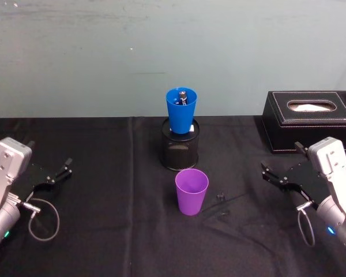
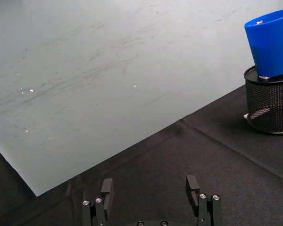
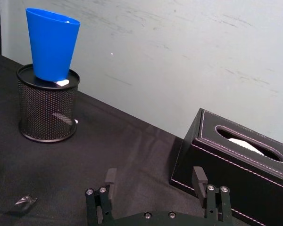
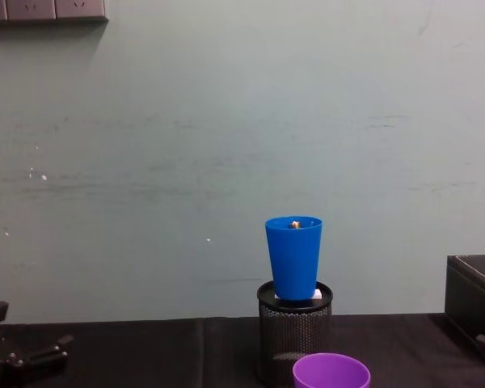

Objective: Pick up one cup with a gripper and tap it against the other cup.

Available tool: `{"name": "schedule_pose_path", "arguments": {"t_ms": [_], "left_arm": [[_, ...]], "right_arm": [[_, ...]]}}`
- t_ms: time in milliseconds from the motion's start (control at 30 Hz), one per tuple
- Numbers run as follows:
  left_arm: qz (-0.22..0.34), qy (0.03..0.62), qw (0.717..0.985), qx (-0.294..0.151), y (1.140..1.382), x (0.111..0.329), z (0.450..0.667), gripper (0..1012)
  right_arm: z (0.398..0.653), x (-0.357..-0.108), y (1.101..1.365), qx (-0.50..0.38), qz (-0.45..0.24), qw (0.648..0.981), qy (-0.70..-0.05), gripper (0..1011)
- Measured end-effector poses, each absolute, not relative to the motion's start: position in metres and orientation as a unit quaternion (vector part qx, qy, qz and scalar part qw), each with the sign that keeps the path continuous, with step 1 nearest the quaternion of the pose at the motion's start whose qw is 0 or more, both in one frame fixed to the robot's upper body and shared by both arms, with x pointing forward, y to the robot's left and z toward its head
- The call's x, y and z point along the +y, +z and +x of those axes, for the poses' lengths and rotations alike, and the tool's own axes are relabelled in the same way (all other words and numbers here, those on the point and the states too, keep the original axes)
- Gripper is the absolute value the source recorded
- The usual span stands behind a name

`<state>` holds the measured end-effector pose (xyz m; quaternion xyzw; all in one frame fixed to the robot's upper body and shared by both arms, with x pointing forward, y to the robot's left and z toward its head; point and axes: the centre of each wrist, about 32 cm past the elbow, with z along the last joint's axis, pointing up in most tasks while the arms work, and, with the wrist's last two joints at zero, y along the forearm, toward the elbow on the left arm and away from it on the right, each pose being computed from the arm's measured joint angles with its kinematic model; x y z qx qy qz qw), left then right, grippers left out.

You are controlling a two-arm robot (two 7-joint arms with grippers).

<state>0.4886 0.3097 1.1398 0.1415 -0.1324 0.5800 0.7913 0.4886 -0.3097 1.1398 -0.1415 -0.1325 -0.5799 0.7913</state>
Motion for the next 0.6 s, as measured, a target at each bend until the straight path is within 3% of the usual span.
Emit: {"name": "schedule_pose_path", "arguments": {"t_ms": [600], "left_arm": [[0.141,0.58,0.791,-0.132,1.1398,0.3097,0.4886,1000]], "right_arm": [[0.4886,-0.3097,1.1398,-0.132,-0.142,0.791,-0.58,1002]]}}
